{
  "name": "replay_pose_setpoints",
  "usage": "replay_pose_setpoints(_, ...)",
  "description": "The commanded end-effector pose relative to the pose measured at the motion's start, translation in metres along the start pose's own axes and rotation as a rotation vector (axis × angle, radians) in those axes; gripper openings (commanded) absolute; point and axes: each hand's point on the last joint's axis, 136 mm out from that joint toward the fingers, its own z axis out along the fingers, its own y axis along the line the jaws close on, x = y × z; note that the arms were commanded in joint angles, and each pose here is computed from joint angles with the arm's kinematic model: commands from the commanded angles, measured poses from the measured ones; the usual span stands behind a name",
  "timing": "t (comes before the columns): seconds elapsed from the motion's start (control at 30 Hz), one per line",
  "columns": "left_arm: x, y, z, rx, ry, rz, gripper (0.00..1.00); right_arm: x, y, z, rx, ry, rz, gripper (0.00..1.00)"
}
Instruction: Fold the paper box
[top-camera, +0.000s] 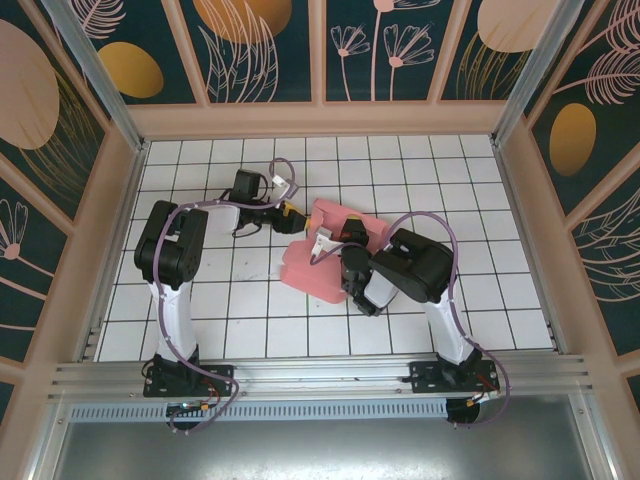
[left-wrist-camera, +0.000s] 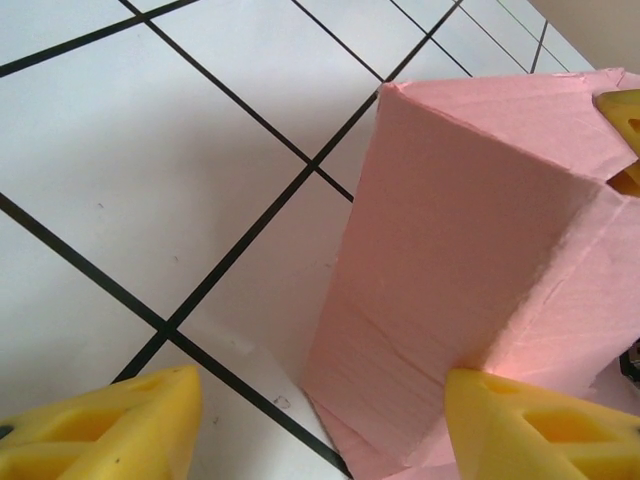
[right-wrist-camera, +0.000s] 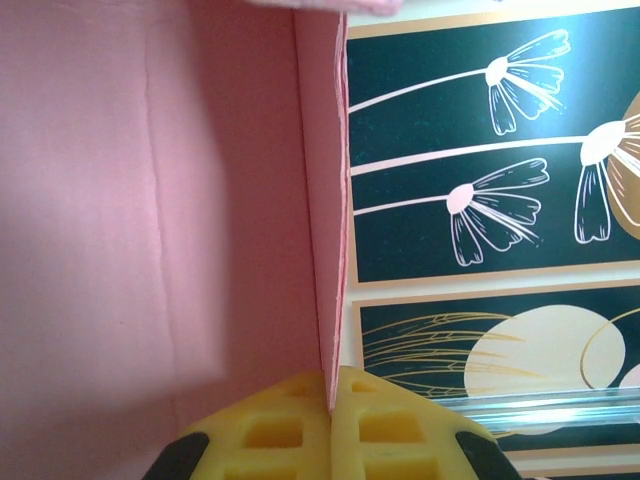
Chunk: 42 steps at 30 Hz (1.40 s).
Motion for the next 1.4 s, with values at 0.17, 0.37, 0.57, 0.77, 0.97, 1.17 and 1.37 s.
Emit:
replay_pose_setpoints(0.17,-0.016,-0.033,-0.005,0.122,-0.051,0.044,0.69,-0.004,-0.008,0.003,0.034,-0.010,0.070,0.00)
replay_pose_setpoints(0.37,-0.013,-0.032,-0.004,0.120,-0.047,0.041,0.71,-0.004,-0.009,0.004,0.036,-0.008,0.073,0.00)
replay_pose_setpoints(0.57,-0.008,-0.028,0.003,0.119,-0.024,0.034,0.58,-0.006,-0.012,0.004,0.040,-0.013,0.078,0.00)
replay_pose_setpoints(0.77,-0.008,-0.021,0.008,0.097,-0.014,0.027,0.55,-0.009,-0.012,0.002,0.027,-0.030,0.098,0.00)
replay_pose_setpoints(0.97,-0.005,-0.020,0.010,0.095,-0.007,0.021,0.53,-0.015,-0.008,0.000,-0.028,-0.048,0.129,0.00)
replay_pose_setpoints(1.17,0.001,-0.019,0.014,0.089,0.006,0.011,0.55,-0.018,-0.002,-0.001,-0.076,-0.057,0.151,0.00)
replay_pose_setpoints(1.37,0.001,-0.017,0.013,0.082,0.006,0.009,0.55,-0.025,-0.006,-0.001,-0.118,-0.078,0.200,0.00)
